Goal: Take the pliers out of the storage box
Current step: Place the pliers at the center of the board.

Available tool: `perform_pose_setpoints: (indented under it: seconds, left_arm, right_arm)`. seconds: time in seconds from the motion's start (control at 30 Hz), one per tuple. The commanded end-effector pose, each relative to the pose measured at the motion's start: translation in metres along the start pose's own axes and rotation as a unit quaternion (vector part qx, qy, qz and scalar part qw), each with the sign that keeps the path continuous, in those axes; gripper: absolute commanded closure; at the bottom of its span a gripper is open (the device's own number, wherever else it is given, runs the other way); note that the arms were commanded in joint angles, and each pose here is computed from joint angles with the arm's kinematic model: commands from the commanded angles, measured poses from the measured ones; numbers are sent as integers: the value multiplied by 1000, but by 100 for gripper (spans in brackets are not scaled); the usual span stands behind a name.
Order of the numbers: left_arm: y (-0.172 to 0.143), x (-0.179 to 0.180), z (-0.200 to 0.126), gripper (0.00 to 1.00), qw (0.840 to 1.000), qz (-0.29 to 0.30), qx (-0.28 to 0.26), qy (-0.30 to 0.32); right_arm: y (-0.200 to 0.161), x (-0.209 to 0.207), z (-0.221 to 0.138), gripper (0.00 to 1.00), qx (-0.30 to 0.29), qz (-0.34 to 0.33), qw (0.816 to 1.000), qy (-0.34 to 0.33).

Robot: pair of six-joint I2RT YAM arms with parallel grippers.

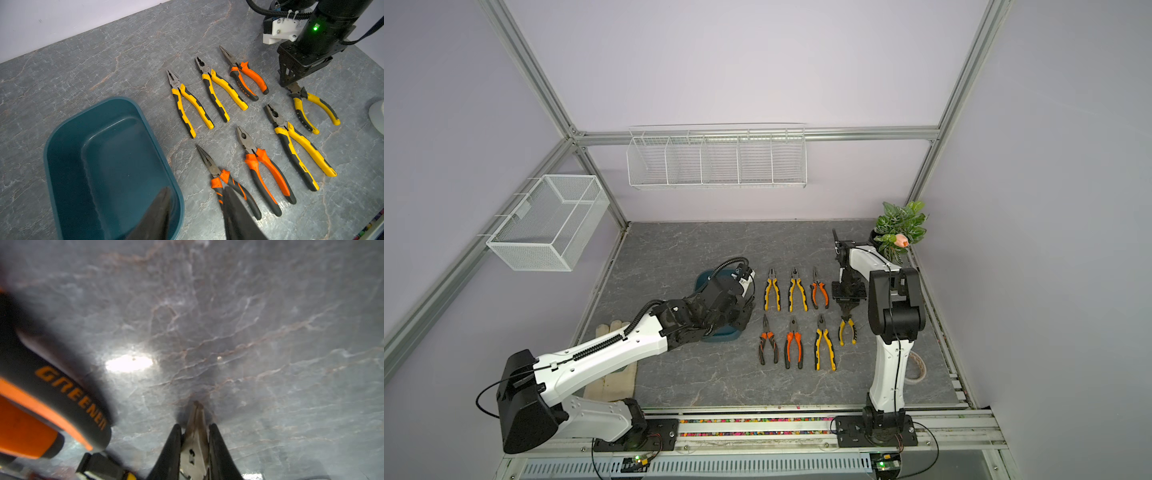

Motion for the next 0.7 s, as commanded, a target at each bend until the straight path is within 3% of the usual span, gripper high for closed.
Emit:
perform_pose_setpoints:
  seconds: [0.0,0.27,0.43,0.6,0.63,0.67]
  left_arm:
    - [-1,2,0,56,1000,-6,2,1]
    - [-2,2,1,56,1000,-6,5,2]
    - [-2,5,0,50,1000,-15,1,11]
    - [5,23,-10,49,998,-54,-18,13]
    - [8,28,-13,45,998,-65,-24,15]
    - [10,34,-15,38,997,-75,-30,19]
  right_arm:
    - [0,0,6,71,4,-2,1000,3]
    - [0,-1,7,63,2,0,1000,0]
    - [-1,-3,-12,40,-39,12,999,-7]
    - [-12,-2,-73,23,-161,27,986,-21]
    - [-17,-2,-88,17,-190,32,981,-23]
    - [-21,-3,-101,3,-217,35,975,-22]
Point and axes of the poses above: each gripper's point midway between its finger pads, its own z axis out along the fingers, its own x axis along the line the jaws close on, y = z × x, the point moved 8 cm from there along -z, back along the fingers, and after that the axes turned 7 degrees about -z, right-handed, at the moved point
